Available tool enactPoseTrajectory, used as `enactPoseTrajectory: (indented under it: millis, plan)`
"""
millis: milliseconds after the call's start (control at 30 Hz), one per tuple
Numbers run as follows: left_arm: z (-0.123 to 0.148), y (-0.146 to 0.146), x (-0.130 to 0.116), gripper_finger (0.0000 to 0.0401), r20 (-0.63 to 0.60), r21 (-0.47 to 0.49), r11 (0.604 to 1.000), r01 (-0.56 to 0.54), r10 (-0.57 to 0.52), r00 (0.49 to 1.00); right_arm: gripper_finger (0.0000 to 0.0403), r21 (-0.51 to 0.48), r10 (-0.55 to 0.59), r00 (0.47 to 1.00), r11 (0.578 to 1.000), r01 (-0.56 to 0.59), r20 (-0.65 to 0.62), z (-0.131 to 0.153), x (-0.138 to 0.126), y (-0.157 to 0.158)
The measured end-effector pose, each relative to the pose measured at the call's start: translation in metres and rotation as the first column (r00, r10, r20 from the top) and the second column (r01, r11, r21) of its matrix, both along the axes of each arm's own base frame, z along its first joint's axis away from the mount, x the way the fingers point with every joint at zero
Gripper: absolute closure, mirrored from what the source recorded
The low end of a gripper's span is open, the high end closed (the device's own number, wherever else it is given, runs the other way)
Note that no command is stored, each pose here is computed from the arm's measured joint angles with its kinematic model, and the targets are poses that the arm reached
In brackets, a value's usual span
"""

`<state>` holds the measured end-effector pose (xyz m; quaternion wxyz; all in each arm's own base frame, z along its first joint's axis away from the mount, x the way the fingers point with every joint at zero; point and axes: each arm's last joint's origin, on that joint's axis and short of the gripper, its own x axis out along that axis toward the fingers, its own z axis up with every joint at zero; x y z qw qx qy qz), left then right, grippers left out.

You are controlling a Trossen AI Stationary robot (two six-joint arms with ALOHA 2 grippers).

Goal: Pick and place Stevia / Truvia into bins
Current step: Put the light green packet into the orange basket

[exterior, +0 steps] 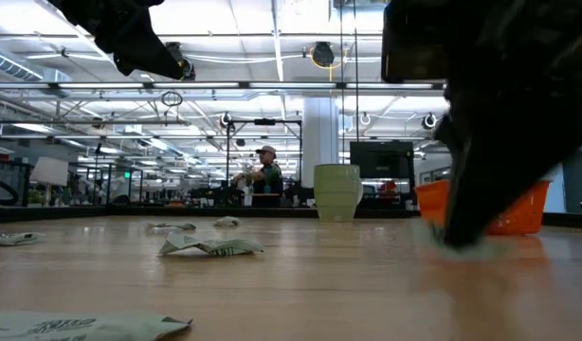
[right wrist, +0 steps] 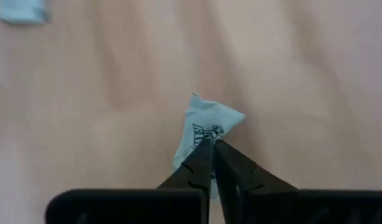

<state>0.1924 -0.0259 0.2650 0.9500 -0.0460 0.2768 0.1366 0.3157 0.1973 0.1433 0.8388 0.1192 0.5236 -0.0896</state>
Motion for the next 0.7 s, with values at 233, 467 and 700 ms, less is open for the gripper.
enactPoseTrajectory:
  millis: [233,467,700]
  plan:
    - [0.0,0.0,0.0,0.0354,0.0,0.0,1.0,0.0,0.0,1.0,0.04,-0.255,-0.057,0.997,0.966,0.044,-0.046,0.066,-0.033,-0.046]
    - [0.0,0.0,0.0,0.0354,0.001,0.0,1.0,-0.001,0.001,1.0,0.04,-0.462,-0.362,0.932,0.83,0.313,-0.02,0.104,-0.085,-0.108]
    - [0.0,0.0,0.0,0.0354,0.001,0.0,1.0,-0.001,0.001,1.0,0.0393,-0.381,-0.461,0.884,0.833,0.401,-0.077,0.058,-0.117,-0.152]
